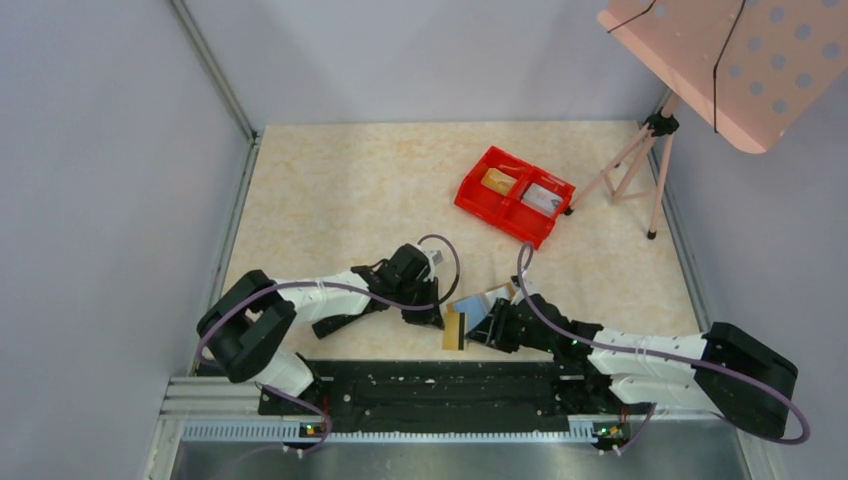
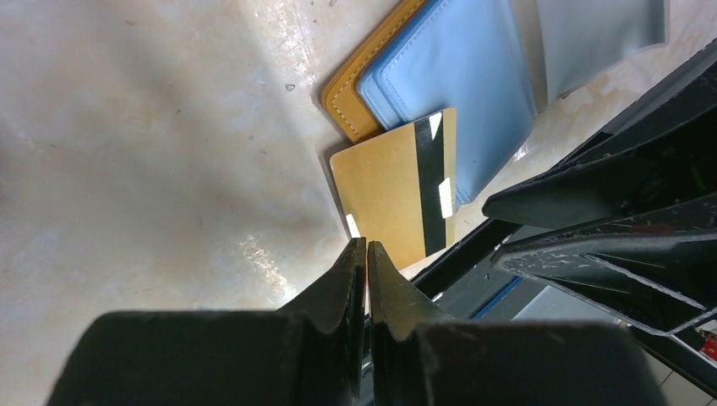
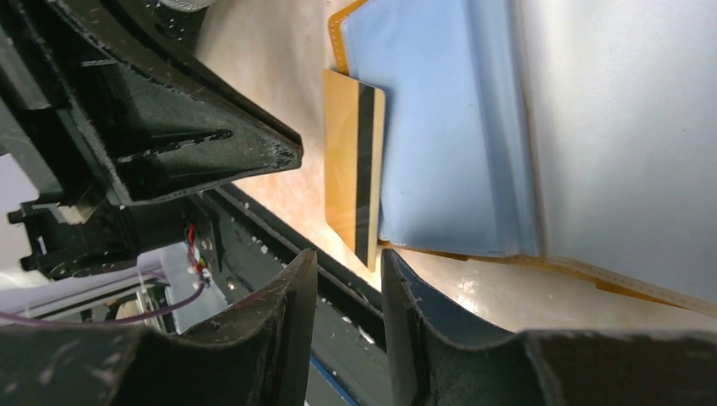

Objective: Take the credit cards out of the card holder
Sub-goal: Pick up the card holder from the center of the board.

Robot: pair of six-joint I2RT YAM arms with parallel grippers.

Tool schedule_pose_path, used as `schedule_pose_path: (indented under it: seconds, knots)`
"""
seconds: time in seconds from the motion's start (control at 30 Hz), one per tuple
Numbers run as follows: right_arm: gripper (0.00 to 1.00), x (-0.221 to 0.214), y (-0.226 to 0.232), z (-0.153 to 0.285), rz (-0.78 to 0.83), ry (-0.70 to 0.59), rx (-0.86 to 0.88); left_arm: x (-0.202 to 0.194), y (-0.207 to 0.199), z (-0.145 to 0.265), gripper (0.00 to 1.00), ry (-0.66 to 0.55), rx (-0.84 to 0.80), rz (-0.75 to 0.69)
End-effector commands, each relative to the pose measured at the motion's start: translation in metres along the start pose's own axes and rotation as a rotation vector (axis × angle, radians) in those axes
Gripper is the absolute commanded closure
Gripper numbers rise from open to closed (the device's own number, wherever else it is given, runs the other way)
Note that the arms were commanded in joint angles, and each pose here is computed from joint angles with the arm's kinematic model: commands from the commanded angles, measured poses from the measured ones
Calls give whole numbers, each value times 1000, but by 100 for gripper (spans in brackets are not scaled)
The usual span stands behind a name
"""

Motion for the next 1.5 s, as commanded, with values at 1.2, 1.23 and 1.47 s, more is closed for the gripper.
schedule_pose_path:
  seconds: [1.2, 1.23, 1.47]
  knots:
    - [100, 23, 25, 10, 11, -79, 72, 32, -60, 73, 52, -194, -65, -288]
    - [100, 29, 29, 14, -24, -98, 83, 32, -64, 79, 49, -222, -67, -336]
    - [100, 66, 63, 39, -211, -218, 114, 30, -91, 110, 44, -438, -24, -615]
Point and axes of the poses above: each gripper's point midway between its finger pads, its own z axis back along the fingers, its own y axis along the line the jaws close on, x = y × z, the point moved 4 cm from there along z, back along the fingers, and after that the axes turned 7 degrees about z, right-handed, at the moved point
